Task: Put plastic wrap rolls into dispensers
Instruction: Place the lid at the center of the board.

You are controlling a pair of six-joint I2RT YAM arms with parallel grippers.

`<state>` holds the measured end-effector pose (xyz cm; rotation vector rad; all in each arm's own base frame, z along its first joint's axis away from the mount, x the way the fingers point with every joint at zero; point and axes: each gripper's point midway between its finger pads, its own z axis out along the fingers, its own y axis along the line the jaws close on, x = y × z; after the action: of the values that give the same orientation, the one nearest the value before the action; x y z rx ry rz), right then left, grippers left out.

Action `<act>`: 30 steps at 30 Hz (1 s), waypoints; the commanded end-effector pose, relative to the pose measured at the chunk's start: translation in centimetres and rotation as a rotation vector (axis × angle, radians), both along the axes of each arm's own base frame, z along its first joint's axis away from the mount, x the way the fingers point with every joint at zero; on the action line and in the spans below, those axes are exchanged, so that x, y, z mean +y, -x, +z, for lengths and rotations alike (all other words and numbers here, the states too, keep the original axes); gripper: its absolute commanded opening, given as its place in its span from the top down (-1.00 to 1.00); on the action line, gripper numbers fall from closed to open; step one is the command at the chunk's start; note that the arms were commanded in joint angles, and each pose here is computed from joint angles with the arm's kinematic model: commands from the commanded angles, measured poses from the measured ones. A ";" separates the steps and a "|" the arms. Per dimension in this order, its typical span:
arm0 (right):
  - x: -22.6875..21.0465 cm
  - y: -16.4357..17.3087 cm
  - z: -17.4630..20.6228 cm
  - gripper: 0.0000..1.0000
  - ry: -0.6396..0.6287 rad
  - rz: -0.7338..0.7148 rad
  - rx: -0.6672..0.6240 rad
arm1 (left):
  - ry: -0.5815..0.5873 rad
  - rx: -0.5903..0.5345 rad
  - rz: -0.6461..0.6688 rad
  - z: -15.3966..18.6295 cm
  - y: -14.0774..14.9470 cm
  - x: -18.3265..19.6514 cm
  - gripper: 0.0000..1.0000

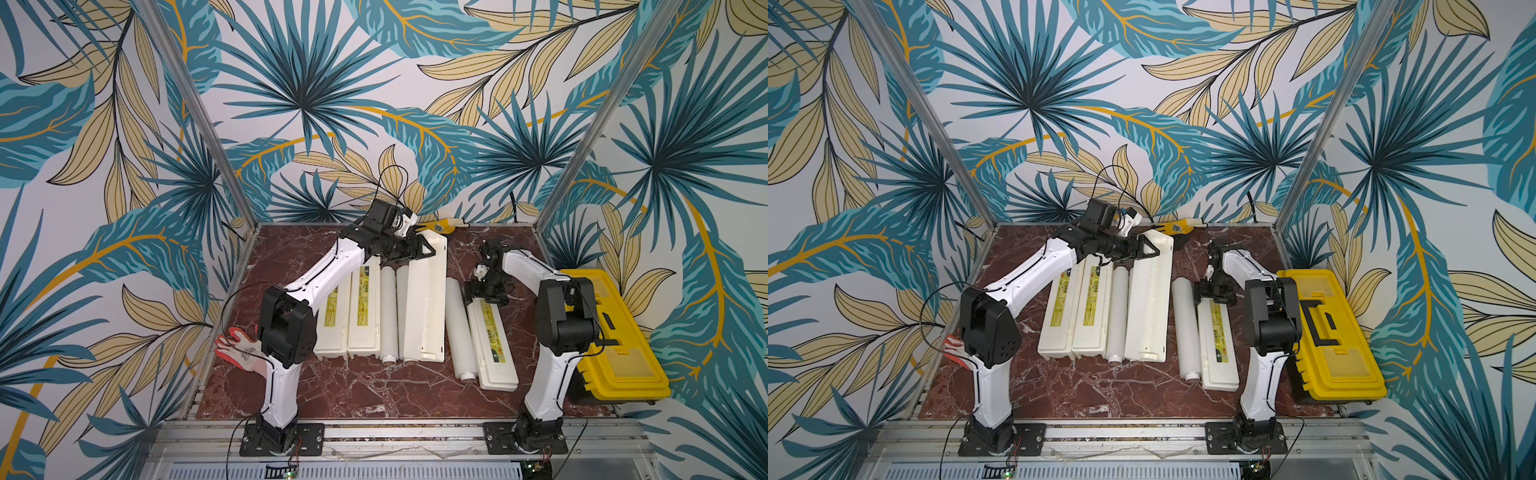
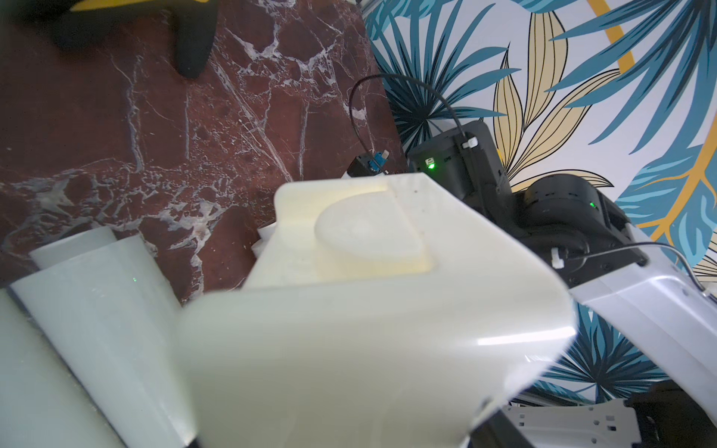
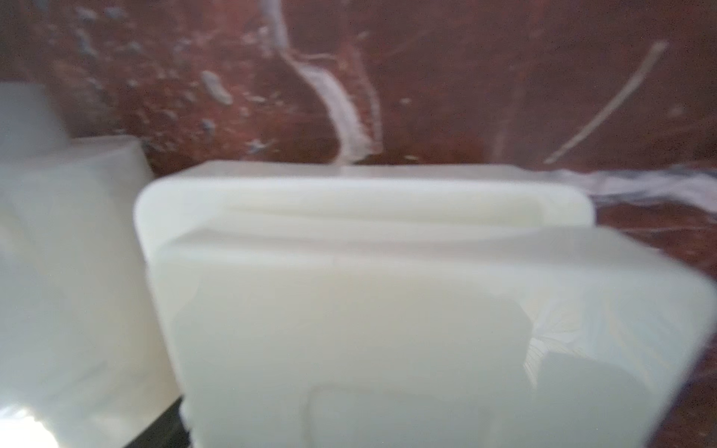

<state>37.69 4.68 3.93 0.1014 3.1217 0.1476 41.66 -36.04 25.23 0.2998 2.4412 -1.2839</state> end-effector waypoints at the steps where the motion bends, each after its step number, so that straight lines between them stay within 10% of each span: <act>1: 0.9 -0.5 1.5 0.25 -0.041 -0.027 -0.046 | 0.075 -0.056 -0.004 4.4 0.1 -0.3 0.46; 12: -9.3 -3.0 4.4 0.08 0.246 0.014 -0.107 | 0.188 -0.008 -0.013 4.0 0.0 -5.0 0.46; 21: -13.0 -5.4 1.1 -0.01 0.248 -0.082 -0.101 | 0.252 0.082 -0.002 -0.2 -1.7 -9.5 0.46; 28: -13.2 -5.7 0.6 -0.98 0.181 -0.083 -0.106 | 0.258 0.117 -0.014 -2.6 -2.4 -11.3 0.46; 30: -13.2 -5.8 1.4 -0.99 0.181 -0.087 -0.130 | 0.262 0.116 -0.012 -3.0 -2.7 -11.4 0.46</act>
<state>43.07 -9.03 4.03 0.2411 3.0070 -0.1684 43.62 -46.39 16.19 0.0990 2.4981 -1.5443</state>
